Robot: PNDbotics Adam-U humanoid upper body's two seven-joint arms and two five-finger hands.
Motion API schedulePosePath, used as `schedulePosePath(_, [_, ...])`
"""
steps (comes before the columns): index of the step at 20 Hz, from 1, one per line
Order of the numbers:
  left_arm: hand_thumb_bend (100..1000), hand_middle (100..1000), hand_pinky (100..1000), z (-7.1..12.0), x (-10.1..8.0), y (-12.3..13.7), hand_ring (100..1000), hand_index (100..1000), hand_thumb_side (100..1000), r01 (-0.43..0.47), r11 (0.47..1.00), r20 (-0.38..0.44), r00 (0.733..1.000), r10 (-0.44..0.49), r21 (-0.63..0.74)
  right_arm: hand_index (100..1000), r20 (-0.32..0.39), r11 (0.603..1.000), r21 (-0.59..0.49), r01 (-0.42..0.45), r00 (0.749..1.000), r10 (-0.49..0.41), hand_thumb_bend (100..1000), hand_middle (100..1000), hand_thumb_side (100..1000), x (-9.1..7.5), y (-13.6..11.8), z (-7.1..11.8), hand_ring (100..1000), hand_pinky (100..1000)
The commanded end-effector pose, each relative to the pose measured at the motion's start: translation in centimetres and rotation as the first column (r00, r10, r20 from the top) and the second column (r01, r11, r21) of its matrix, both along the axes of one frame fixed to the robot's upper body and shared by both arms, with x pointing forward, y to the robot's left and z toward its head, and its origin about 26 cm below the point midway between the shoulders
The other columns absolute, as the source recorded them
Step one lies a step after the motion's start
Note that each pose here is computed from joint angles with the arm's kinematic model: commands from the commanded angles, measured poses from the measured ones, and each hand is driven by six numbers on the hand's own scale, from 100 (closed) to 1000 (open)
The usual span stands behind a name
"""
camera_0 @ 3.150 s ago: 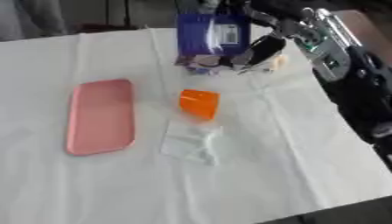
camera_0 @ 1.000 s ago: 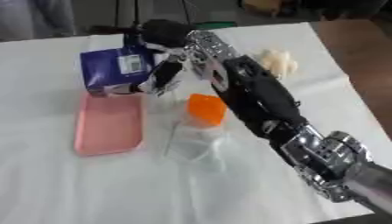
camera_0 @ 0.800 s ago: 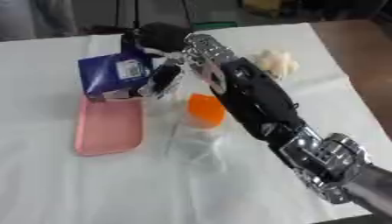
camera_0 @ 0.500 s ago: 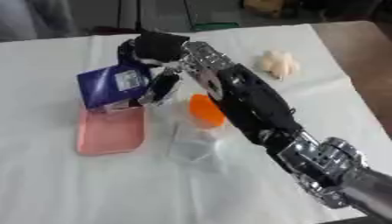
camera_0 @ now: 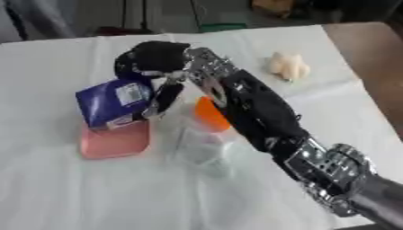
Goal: Pick up objects on the table and place them in the box.
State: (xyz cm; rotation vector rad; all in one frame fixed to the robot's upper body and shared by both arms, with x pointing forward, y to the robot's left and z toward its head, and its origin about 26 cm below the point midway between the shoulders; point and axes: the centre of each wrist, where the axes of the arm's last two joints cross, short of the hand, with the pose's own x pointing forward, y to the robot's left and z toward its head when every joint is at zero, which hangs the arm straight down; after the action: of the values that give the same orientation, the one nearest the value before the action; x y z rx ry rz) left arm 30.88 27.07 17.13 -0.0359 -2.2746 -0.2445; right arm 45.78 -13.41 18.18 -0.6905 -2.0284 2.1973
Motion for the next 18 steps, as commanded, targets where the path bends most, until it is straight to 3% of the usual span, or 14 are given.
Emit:
schedulePosePath(1, [183, 730, 619, 0.9, -0.1, -0.3, 640, 841, 874, 0.018, 1.000, 0.033, 0.999, -0.018, 0.004, 770, 0.082, 0.999, -0.015, -0.046, 0.996, 0.047, 199, 758, 653, -0.3, 0.4, 2.0, 685, 772])
schedulePosePath(9, [185, 732, 619, 1.1, 0.1, -0.5, 640, 841, 873, 0.035, 0.999, 0.037, 0.999, -0.035, 0.004, 782, 0.121, 0.998, -0.032, -0.052, 0.991, 0.055, 223, 756, 648, -0.2, 0.3, 1.5, 704, 779])
schedulePosePath(15, [185, 733, 619, 1.3, 0.1, -0.7, 641, 841, 871, 0.049, 0.999, 0.042, 0.998, -0.049, 0.008, 849, 0.080, 0.996, -0.084, 0.017, 0.997, -0.010, 300, 788, 683, 0.6, -0.5, 0.1, 751, 803])
schedulePosePath(17, [185, 734, 619, 1.3, 0.1, -0.8, 641, 841, 873, 0.054, 0.998, 0.041, 0.998, -0.055, 0.011, 883, 0.070, 0.994, -0.108, 0.034, 0.997, -0.026, 351, 801, 703, 0.7, -0.7, -0.2, 774, 817])
schedulePosePath(18, [186, 734, 619, 1.4, 0.1, -0.8, 641, 842, 873, 0.056, 0.998, 0.042, 0.998, -0.056, 0.012, 969, 0.067, 0.991, -0.125, 0.037, 0.997, -0.029, 508, 834, 770, 0.8, -0.7, -0.2, 844, 862])
